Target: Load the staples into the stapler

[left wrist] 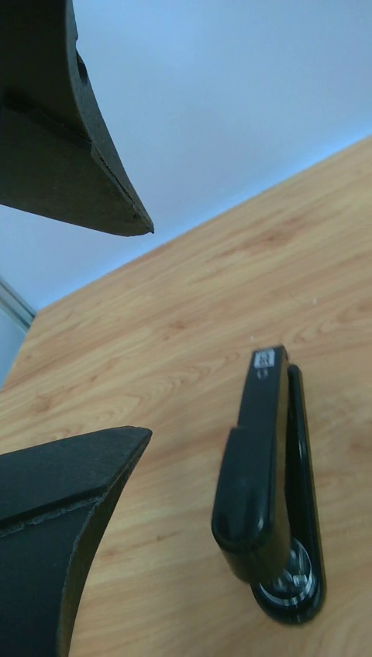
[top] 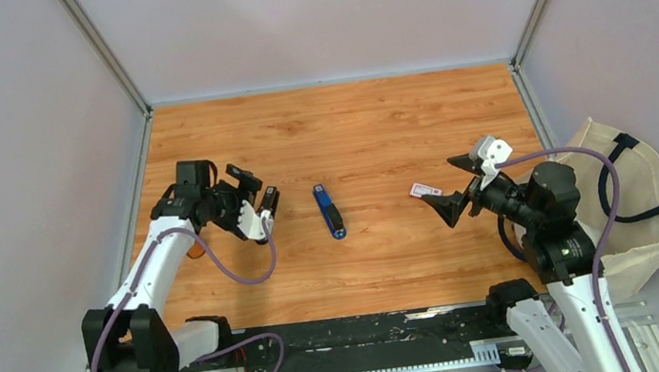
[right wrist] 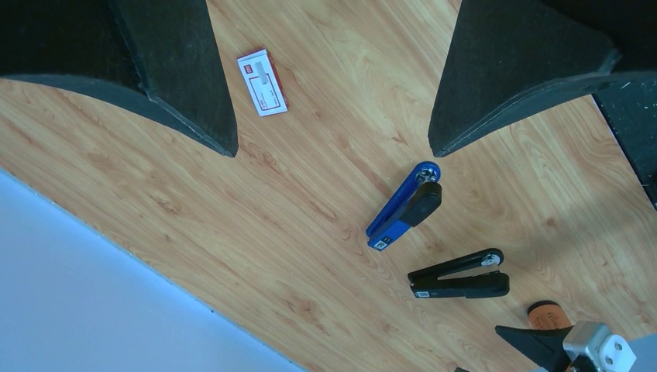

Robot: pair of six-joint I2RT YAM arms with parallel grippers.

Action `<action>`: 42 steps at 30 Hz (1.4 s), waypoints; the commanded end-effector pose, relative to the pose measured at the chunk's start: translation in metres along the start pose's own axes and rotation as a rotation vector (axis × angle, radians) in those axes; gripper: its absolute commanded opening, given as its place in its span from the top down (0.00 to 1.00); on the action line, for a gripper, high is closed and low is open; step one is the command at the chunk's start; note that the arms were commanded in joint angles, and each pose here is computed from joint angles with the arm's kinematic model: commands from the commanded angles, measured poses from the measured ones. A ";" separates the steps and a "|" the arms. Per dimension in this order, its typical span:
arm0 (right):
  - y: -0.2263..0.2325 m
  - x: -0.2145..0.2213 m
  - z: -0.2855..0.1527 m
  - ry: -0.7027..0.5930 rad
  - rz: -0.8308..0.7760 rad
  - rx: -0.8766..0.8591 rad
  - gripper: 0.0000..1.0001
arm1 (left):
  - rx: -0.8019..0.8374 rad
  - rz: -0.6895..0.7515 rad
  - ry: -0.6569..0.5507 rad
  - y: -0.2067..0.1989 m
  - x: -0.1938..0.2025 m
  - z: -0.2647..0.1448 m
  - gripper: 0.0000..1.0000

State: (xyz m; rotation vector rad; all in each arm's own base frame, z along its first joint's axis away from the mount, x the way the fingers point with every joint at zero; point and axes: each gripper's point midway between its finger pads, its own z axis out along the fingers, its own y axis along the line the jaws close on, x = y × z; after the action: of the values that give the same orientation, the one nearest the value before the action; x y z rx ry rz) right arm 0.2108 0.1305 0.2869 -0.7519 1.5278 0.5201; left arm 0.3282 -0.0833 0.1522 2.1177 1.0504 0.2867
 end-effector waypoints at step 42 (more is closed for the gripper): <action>0.000 0.011 0.011 0.028 -0.024 -0.026 0.00 | 0.095 0.237 -0.254 -0.019 -0.098 0.089 0.03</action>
State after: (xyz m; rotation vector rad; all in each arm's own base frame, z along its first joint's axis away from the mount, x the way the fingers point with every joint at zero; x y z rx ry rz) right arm 0.2145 0.1367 0.2757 -0.7926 1.5523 0.5343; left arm 0.2979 -0.1893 0.0629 2.3350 0.6901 0.0911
